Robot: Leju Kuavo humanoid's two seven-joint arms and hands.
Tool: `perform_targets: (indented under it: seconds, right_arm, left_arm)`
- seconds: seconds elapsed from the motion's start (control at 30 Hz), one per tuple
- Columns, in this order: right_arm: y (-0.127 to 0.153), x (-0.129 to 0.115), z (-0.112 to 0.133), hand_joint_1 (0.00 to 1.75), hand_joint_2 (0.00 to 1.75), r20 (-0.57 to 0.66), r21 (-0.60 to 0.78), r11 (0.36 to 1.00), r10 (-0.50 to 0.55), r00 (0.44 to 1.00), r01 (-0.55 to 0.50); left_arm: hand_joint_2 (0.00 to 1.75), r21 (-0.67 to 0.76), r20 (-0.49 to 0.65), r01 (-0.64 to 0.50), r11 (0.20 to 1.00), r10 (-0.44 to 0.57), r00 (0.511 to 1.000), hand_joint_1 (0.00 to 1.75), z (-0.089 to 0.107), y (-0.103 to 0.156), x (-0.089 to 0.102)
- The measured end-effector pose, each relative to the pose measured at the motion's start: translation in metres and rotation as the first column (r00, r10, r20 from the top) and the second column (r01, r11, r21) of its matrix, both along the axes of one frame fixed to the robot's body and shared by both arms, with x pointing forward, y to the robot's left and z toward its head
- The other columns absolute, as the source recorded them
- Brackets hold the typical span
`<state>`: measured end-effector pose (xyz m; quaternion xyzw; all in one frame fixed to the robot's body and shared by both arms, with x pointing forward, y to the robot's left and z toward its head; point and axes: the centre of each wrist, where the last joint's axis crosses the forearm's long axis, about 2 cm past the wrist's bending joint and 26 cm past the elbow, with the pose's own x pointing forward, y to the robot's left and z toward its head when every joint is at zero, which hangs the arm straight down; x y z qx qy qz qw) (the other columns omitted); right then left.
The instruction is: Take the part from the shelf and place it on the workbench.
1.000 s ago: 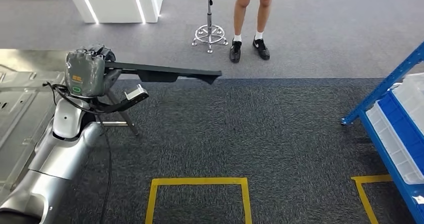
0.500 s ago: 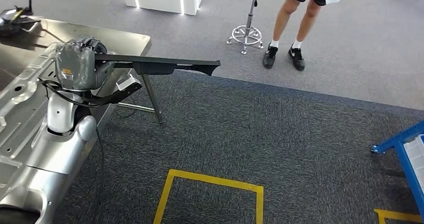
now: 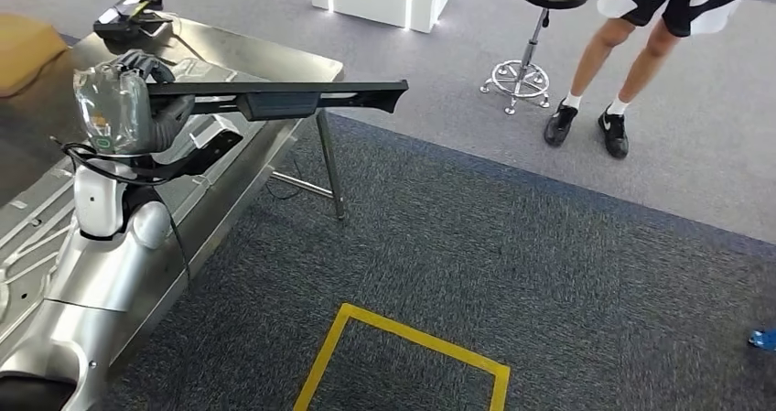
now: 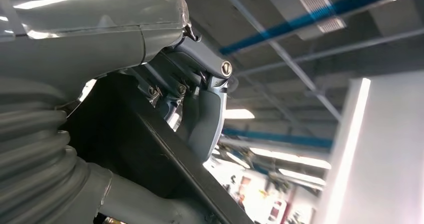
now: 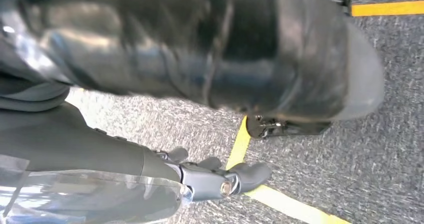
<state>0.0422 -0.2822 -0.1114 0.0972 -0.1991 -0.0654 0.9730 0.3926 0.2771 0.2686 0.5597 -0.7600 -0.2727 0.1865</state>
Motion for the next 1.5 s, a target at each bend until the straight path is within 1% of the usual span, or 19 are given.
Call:
perform_targets:
  seconds: [0.5, 0.77, 0.97, 1.03, 1.23, 1.3, 1.5]
  right_arm:
    - [0.005, 0.001, 0.000, 0.00, 0.00, 0.000, 0.008, 1.000, 0.005, 1.000, -0.005]
    - [0.004, -0.002, 0.000, 0.00, 0.00, -0.009, 0.005, 1.000, 0.008, 1.000, -0.007]
    - [0.005, -0.001, 0.000, 0.00, 0.00, -0.007, 0.007, 1.000, 0.008, 1.000, -0.008]
    - [0.005, -0.002, 0.000, 0.00, 0.00, -0.010, 0.008, 1.000, 0.006, 1.000, -0.006]
    - [0.008, 0.000, 0.000, 0.00, 0.00, -0.006, 0.017, 1.000, -0.013, 1.000, 0.013]
    - [0.009, 0.001, 0.000, 0.00, 0.00, -0.002, 0.018, 1.000, -0.017, 1.000, 0.017]
    - [0.009, 0.003, 0.001, 0.00, 0.00, 0.013, 0.019, 0.999, -0.028, 1.000, 0.028]
  left_arm:
    - [1.75, -0.035, 0.014, -0.009, 0.999, 0.010, 1.000, 1.75, 0.005, 0.007, 0.004]
    - [1.75, -0.048, 0.000, -0.003, 0.999, 0.003, 1.000, 1.75, 0.001, 0.005, 0.004]
    - [1.75, -0.060, -0.022, -0.017, 0.998, 0.015, 1.000, 1.75, -0.002, 0.008, 0.006]
    - [1.75, -0.066, -0.040, -0.022, 0.998, 0.020, 0.999, 1.75, -0.002, 0.008, 0.009]
    - [1.75, -0.071, -0.140, -0.051, 0.996, 0.041, 0.989, 1.75, -0.014, 0.009, 0.018]
    - [1.75, -0.077, -0.167, -0.061, 0.995, 0.047, 0.985, 1.75, -0.015, 0.006, 0.022]
    - [1.75, -0.094, -0.256, -0.073, 0.993, 0.047, 0.965, 1.75, -0.028, -0.010, 0.034]
